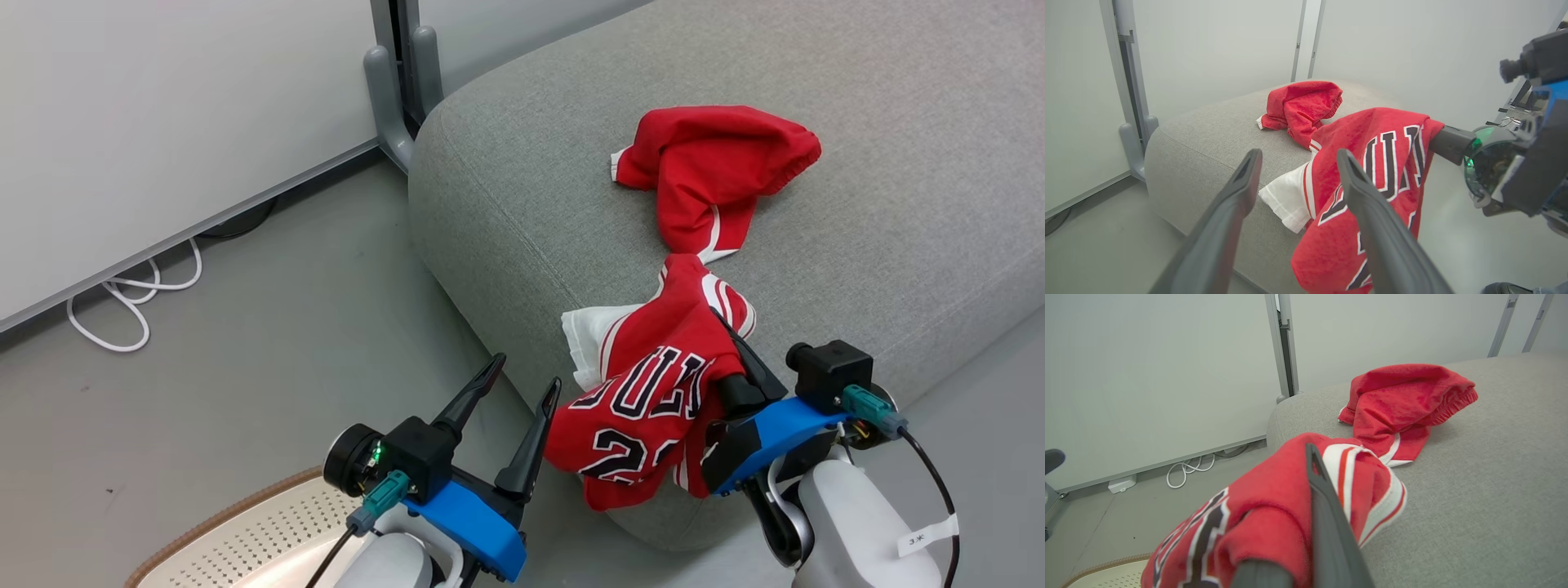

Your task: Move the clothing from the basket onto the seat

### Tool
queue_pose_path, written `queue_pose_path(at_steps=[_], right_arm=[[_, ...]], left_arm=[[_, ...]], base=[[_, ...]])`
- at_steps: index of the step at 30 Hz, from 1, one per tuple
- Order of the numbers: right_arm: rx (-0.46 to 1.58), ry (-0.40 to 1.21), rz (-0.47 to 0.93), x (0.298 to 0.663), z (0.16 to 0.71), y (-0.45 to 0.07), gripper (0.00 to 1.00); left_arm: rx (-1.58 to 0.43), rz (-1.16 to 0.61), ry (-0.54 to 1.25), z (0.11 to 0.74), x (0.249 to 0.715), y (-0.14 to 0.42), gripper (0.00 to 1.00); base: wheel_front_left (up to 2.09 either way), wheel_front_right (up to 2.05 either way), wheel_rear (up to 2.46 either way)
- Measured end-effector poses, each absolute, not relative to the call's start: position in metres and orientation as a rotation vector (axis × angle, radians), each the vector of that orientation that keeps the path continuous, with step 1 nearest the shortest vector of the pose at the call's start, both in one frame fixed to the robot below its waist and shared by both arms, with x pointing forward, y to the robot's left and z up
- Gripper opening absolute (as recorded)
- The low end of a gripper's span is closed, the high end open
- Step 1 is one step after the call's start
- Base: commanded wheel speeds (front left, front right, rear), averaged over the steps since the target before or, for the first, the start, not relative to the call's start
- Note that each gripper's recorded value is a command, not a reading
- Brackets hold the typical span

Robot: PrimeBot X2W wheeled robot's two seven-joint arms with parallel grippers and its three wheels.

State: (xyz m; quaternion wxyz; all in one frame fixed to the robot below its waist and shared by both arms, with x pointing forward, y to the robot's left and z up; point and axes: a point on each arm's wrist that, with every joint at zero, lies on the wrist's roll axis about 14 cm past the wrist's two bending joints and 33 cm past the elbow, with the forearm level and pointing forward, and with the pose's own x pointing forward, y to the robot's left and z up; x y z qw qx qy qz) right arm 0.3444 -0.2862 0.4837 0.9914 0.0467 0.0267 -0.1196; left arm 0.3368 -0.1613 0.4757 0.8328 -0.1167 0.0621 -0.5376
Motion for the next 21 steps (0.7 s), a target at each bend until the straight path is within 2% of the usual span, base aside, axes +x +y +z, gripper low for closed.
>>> queue_pose_path(at_steps=[8, 14, 21], right_arm=[[0.139, 0.007, -0.272, 0.359, 0.498, -0.299, 0.0], [0.117, -0.092, -0.307, 0.391, 0.539, -0.324, 0.0], [0.063, -0.255, -0.377, 0.438, 0.611, -0.365, 0.0]], left_arm=[[-0.242, -1.129, 0.134, 0.47, 0.346, -0.157, 1.0], [-0.243, -1.111, 0.124, 0.464, 0.363, -0.151, 1.0], [-0.229, -1.096, 0.129, 0.443, 0.387, -0.141, 1.0]], base=[[0.0, 0.0, 0.0], [0.0, 0.0, 0.0], [0.0, 0.0, 0.0]])
